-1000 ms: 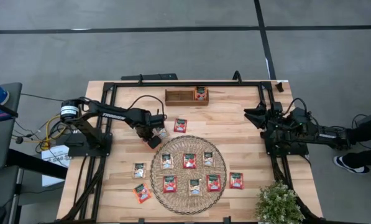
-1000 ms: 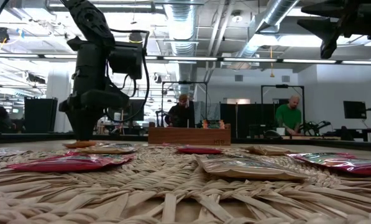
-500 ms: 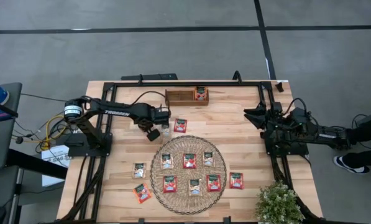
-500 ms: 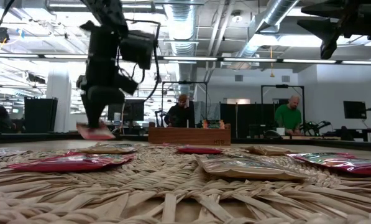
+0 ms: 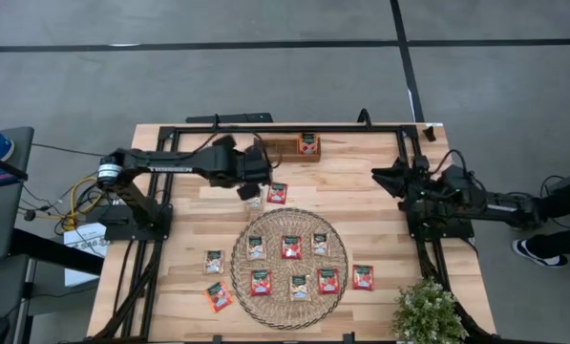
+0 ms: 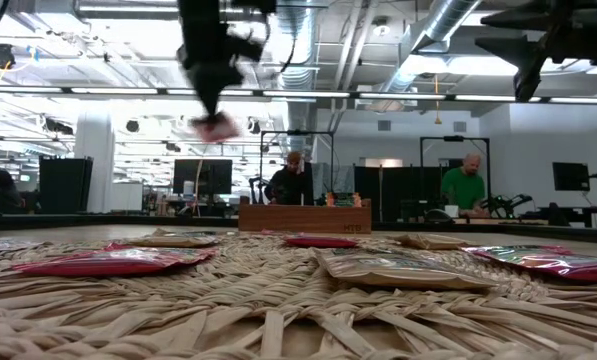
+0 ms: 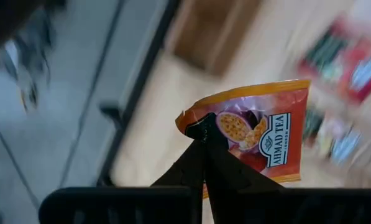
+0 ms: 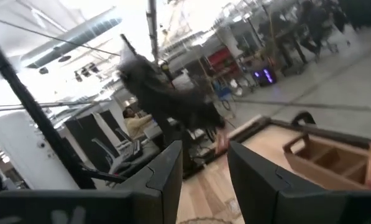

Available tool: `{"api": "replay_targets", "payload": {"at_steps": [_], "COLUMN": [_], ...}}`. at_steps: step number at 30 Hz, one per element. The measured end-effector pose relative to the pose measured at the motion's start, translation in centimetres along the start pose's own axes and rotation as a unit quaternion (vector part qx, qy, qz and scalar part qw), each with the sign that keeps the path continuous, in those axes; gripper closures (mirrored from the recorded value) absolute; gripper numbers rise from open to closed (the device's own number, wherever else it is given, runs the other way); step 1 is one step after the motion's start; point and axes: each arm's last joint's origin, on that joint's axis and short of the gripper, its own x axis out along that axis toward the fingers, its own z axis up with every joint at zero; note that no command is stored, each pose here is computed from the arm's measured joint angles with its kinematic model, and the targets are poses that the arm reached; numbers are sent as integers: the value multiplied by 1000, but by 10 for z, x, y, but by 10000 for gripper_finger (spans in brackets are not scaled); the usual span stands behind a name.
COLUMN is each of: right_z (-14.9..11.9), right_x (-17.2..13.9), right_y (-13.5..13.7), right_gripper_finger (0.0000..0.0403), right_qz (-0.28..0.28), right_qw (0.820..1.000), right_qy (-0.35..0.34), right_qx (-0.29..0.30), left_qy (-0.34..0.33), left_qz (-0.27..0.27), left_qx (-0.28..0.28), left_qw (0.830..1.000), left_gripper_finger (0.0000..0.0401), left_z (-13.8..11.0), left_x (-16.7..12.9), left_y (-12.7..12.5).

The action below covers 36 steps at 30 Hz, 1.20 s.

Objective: Pick & Place Tea
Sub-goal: Put the orange tea bag into the right section of the wooden organizer

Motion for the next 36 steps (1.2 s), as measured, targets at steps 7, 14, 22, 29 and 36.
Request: {"api": "replay_targets", "payload": {"at_steps": [7, 14, 22, 29, 36], "right_z": [-12, -2, 29, 46, 52], "right_x": [20, 47, 95, 140, 175], "right_y": [-5, -1, 6, 0, -12], "right_gripper_finger": [282, 282, 282, 270, 222], "right_qz": [-37, -63, -100, -121, -87], "right_qw": [998, 995, 987, 968, 959], "right_qy": [52, 75, 103, 157, 195], "right_qx": [17, -8, -75, -151, -184], "left_qy": [-188, -284, -270, -264, -281], "left_qz": [-13, 13, 43, 53, 51], "left_qx": [55, 112, 161, 177, 161], "left_qw": [980, 952, 948, 946, 945], "left_gripper_finger": [401, 401, 401, 401, 401], "left_z": [45, 68, 76, 78, 81], "left_x": [-41, -51, -35, -30, -33], "left_y": [4, -1, -22, -33, -32]}}
